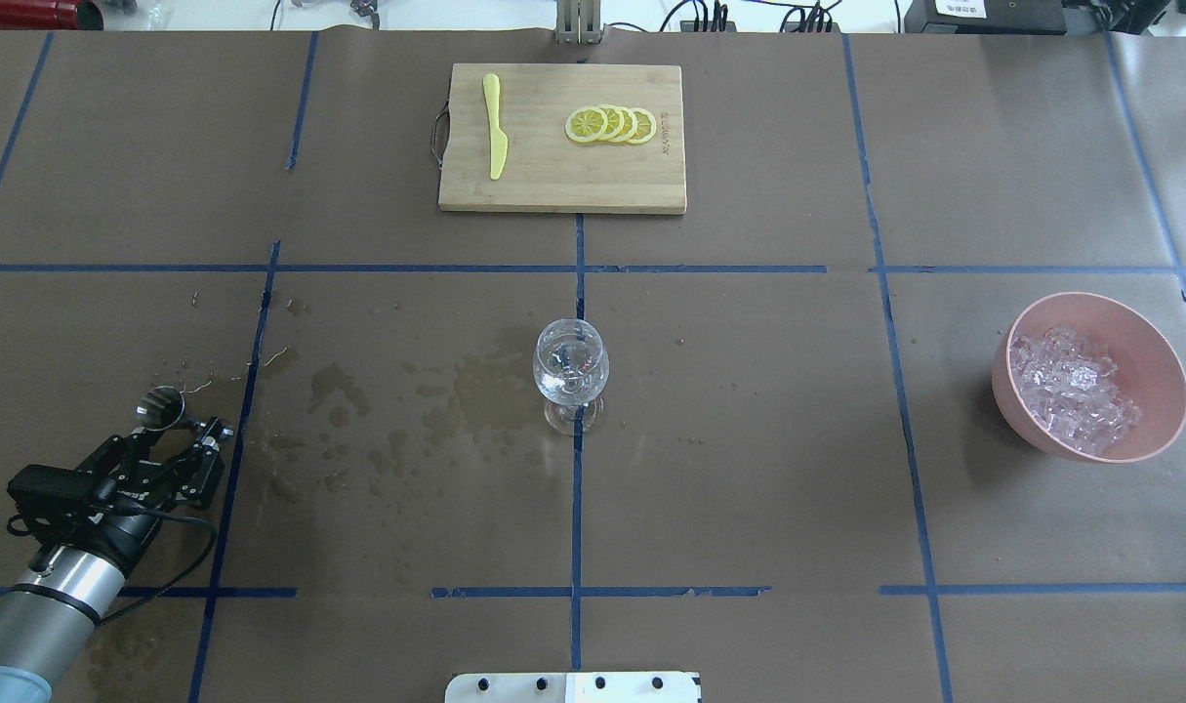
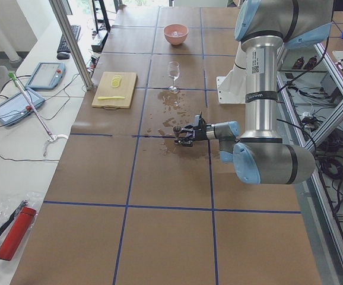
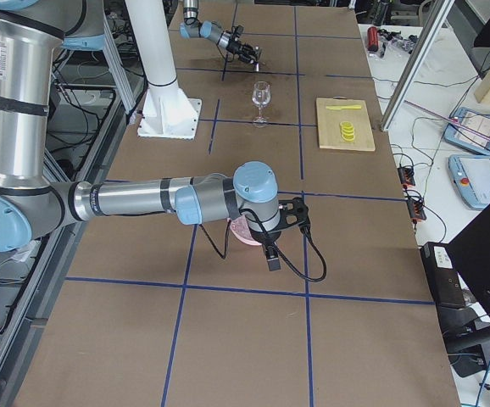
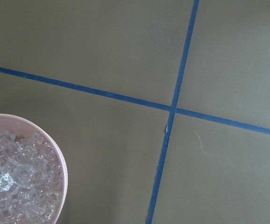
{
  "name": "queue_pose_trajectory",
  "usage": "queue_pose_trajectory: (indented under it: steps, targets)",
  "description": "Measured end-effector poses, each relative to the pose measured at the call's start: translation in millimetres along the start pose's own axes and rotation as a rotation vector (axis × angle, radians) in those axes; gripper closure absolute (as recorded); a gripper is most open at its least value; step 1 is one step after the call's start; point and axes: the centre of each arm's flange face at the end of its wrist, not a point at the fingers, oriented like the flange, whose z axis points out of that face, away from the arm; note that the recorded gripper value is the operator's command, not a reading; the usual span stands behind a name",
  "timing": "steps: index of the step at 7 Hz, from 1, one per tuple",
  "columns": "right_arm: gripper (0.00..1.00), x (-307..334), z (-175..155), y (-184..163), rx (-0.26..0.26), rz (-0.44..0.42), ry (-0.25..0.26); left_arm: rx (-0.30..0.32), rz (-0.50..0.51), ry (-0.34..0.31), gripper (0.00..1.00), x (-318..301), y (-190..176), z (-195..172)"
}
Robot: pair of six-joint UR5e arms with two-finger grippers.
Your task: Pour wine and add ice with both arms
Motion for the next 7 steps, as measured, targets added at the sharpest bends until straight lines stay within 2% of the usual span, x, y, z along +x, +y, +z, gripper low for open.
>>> queue_pose_trajectory:
  steps: [2, 4, 5, 7]
  targets:
    - [0.00, 0.0, 0.0, 0.0, 0.000, 0.000, 0.000, 0.001, -0.001, 0.001, 0.76, 0.5, -0.6, -0.2]
    - [0.00, 0.0, 0.0, 0.0, 0.000, 0.000, 0.000, 0.004, -0.019, 0.009, 0.79, -0.3, -1.8, -0.9]
    - [0.00, 0.0, -0.1, 0.0, 0.000, 0.000, 0.000, 0.007, -0.032, 0.016, 0.84, -1.3, -2.3, -1.4]
    - [0.00, -0.3, -0.4, -0.2, 0.001, -0.001, 0.001, 0.018, -0.057, 0.027, 0.84, 0.3, -9.5, -2.9]
